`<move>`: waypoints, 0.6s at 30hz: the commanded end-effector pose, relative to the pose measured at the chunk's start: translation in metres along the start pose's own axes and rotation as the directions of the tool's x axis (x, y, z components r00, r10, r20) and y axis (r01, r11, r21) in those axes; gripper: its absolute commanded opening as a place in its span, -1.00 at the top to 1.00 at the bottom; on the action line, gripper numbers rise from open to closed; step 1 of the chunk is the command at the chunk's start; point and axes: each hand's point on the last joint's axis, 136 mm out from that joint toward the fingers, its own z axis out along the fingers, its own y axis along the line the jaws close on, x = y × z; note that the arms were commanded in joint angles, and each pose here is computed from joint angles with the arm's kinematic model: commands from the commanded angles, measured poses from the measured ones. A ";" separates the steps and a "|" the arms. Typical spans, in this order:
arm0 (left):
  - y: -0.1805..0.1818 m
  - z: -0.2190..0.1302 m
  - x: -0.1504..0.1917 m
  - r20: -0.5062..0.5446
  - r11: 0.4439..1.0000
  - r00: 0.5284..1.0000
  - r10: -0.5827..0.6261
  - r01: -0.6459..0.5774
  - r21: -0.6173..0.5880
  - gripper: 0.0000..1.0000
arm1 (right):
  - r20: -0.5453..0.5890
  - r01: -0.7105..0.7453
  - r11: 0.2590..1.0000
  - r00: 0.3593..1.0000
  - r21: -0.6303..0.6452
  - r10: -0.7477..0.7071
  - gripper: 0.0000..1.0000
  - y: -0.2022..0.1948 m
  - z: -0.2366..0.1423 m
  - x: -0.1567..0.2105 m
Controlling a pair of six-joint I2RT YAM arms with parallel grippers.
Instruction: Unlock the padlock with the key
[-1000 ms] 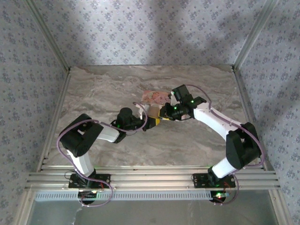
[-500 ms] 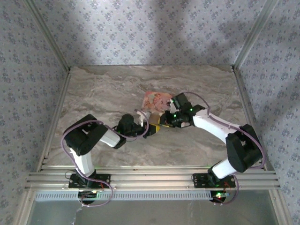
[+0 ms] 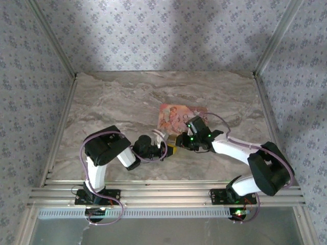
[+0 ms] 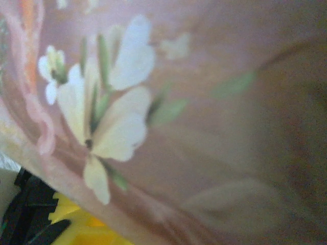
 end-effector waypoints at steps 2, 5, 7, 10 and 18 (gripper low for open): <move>0.002 0.000 -0.019 0.099 0.999 0.994 0.053 -0.052 -0.017 1.00 | 0.018 -0.042 0.997 0.999 0.070 0.041 0.13 -0.018 -0.006 0.011; 0.004 0.002 -0.016 0.093 0.999 0.995 0.046 -0.043 -0.025 1.00 | 0.071 -0.068 0.995 0.995 0.074 0.063 -0.01 -0.019 -0.013 0.007; 0.005 0.003 -0.014 0.091 0.999 0.995 0.047 -0.044 -0.029 1.00 | 0.117 -0.086 0.994 0.990 0.070 0.078 -0.06 -0.018 -0.019 0.003; 0.003 0.004 -0.014 0.090 0.999 0.995 0.048 -0.046 -0.024 1.00 | 0.181 -0.122 0.991 0.977 0.060 0.109 -0.12 -0.017 -0.027 -0.004; -0.005 0.010 -0.008 0.081 0.999 0.996 0.032 -0.031 -0.010 1.00 | 0.281 -0.221 0.975 0.934 -0.030 0.221 -0.13 -0.012 -0.030 -0.010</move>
